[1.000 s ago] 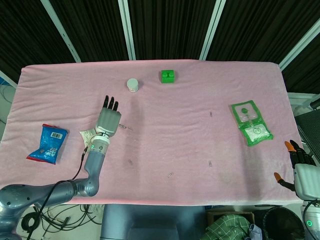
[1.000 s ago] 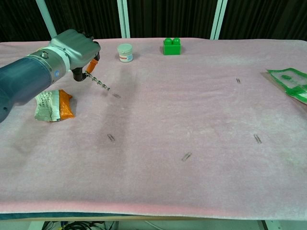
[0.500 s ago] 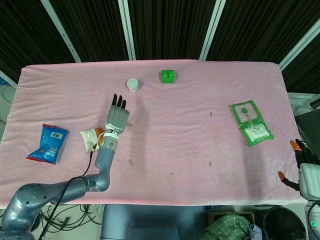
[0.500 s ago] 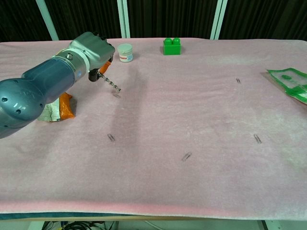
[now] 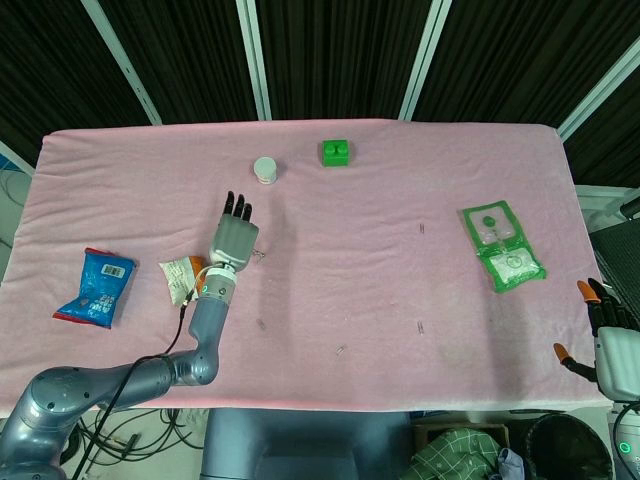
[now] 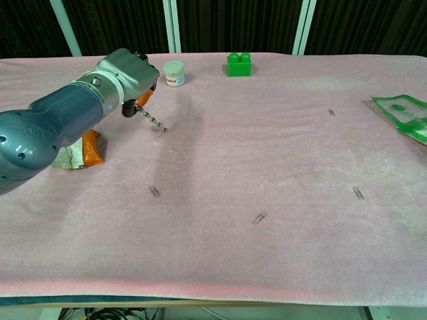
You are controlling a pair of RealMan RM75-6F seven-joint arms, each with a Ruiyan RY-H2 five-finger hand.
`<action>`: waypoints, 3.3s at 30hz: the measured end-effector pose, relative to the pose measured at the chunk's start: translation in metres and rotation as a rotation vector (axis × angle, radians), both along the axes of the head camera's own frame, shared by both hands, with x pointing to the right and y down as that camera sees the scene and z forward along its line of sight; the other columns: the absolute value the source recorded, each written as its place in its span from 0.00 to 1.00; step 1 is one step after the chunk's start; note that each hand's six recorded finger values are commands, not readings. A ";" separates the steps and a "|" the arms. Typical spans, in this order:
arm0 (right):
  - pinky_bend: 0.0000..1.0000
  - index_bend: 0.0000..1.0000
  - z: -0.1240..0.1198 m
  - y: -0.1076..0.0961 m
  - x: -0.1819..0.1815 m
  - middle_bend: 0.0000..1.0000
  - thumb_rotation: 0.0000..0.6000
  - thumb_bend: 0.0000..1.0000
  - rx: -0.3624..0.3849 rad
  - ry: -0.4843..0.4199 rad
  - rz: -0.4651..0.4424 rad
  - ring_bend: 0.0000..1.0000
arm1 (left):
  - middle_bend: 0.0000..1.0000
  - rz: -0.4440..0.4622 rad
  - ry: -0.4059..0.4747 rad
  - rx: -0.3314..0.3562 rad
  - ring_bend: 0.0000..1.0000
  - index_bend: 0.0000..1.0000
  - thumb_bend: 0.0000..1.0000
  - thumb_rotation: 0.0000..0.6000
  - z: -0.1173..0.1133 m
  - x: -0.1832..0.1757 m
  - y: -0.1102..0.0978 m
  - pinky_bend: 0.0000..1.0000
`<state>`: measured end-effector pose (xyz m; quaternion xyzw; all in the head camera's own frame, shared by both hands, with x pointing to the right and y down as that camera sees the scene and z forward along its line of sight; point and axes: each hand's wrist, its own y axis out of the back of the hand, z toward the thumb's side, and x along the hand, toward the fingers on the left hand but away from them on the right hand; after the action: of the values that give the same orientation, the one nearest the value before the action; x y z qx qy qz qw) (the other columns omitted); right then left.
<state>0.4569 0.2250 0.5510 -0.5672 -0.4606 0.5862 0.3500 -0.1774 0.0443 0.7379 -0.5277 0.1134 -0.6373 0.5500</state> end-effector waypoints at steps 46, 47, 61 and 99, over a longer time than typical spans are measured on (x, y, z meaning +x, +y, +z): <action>0.21 0.00 0.000 0.001 -0.005 0.03 1.00 0.14 0.000 0.010 -0.016 0.12 | 0.15 0.025 0.215 -0.250 0.00 0.61 0.47 1.00 -0.051 -0.020 0.089 0.00; 0.21 0.00 0.000 0.001 -0.005 0.03 1.00 0.14 0.000 0.010 -0.016 0.12 | 0.15 0.027 0.215 -0.259 0.00 0.61 0.47 1.00 -0.050 -0.019 0.091 0.00; 0.21 0.00 -0.001 0.001 -0.004 0.03 1.00 0.14 0.006 0.008 -0.011 0.12 | 0.15 0.037 0.207 -0.316 0.00 0.61 0.47 1.00 -0.044 -0.017 0.108 0.00; 0.21 0.00 -0.001 0.001 -0.003 0.03 1.00 0.14 0.002 0.010 -0.003 0.12 | 0.14 -0.094 0.370 -0.208 0.00 0.61 0.47 1.00 -0.050 -0.003 0.057 0.00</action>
<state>0.4544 0.2262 0.5503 -0.5646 -0.4583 0.5882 0.3539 -0.1808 0.1017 0.6882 -0.6838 0.1708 -0.5627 0.4319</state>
